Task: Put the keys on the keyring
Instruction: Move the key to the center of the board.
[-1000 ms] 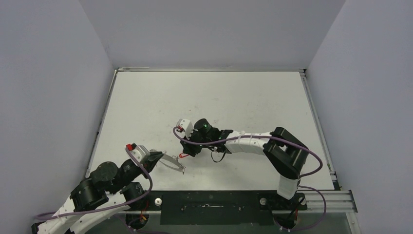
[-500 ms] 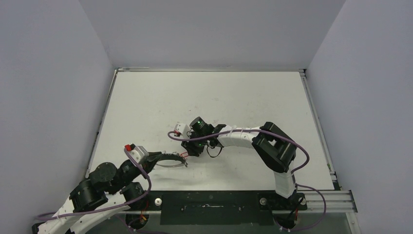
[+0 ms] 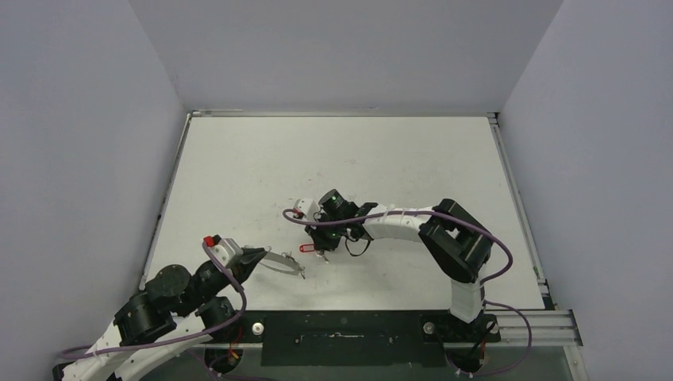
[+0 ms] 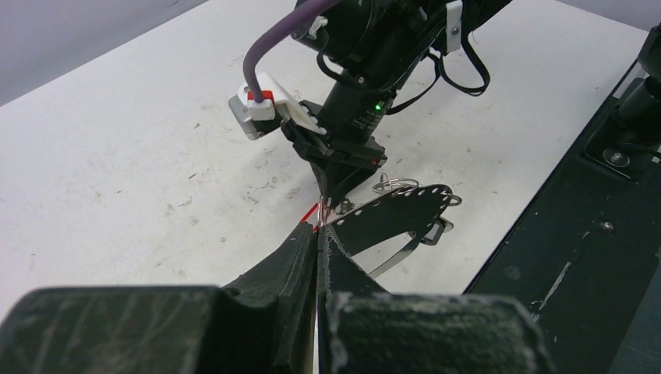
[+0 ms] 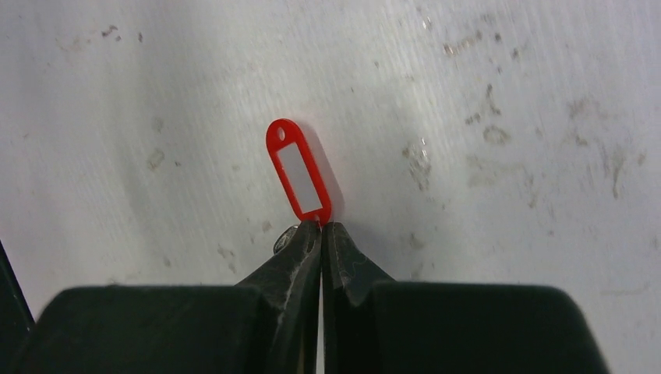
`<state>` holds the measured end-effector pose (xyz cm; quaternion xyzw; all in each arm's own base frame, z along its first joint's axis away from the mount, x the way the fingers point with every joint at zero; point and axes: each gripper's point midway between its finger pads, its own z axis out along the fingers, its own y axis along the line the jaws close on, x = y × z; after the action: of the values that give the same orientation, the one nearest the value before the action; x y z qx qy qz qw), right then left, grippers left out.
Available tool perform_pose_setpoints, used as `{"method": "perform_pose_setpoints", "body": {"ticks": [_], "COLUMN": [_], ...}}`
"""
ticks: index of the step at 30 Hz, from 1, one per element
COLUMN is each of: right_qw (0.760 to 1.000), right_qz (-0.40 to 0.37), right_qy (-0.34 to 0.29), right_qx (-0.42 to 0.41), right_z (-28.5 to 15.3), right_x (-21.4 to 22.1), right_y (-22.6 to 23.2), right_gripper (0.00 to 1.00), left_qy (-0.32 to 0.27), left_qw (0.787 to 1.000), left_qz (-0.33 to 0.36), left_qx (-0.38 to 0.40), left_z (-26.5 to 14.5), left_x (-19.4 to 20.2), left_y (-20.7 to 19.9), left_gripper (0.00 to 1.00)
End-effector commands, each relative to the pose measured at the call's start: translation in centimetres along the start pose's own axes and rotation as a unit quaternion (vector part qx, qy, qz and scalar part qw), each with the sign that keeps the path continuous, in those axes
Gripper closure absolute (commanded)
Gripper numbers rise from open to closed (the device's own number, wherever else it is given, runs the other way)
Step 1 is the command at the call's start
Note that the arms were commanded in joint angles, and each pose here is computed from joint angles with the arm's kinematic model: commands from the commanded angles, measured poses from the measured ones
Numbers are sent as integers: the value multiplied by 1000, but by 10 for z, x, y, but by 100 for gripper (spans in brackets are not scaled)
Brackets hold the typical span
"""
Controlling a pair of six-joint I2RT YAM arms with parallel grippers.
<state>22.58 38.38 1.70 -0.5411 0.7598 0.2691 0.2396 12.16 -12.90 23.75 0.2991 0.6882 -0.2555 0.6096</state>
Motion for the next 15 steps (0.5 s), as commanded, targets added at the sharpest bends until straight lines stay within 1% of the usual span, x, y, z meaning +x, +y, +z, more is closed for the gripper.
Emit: {"method": "perform_pose_setpoints", "body": {"ticks": [1, 7, 10, 15], "right_qw": [998, 995, 992, 976], "right_qz": [40, 76, 99, 168], "right_qy": [-26, -23, -13, 13], "right_qx": [27, 54, 81, 135], "right_z": [-31, -62, -74, -87], "right_x": [-3, 8, 20, 49], "right_y": [-11, -14, -17, -26], "right_gripper": [100, 100, 100, 100], "left_qy": [-35, -3, 4, 17], "left_qw": [999, 998, 996, 994], "left_qz": [-14, -2, 6, 7], "left_qx": [25, 66, 88, 112], "left_z": [8, 32, 46, 68], "left_x": [-16, 1, 7, 17], "left_y": [-11, -31, -42, -55], "left_gripper": [100, 100, 100, 100]}}
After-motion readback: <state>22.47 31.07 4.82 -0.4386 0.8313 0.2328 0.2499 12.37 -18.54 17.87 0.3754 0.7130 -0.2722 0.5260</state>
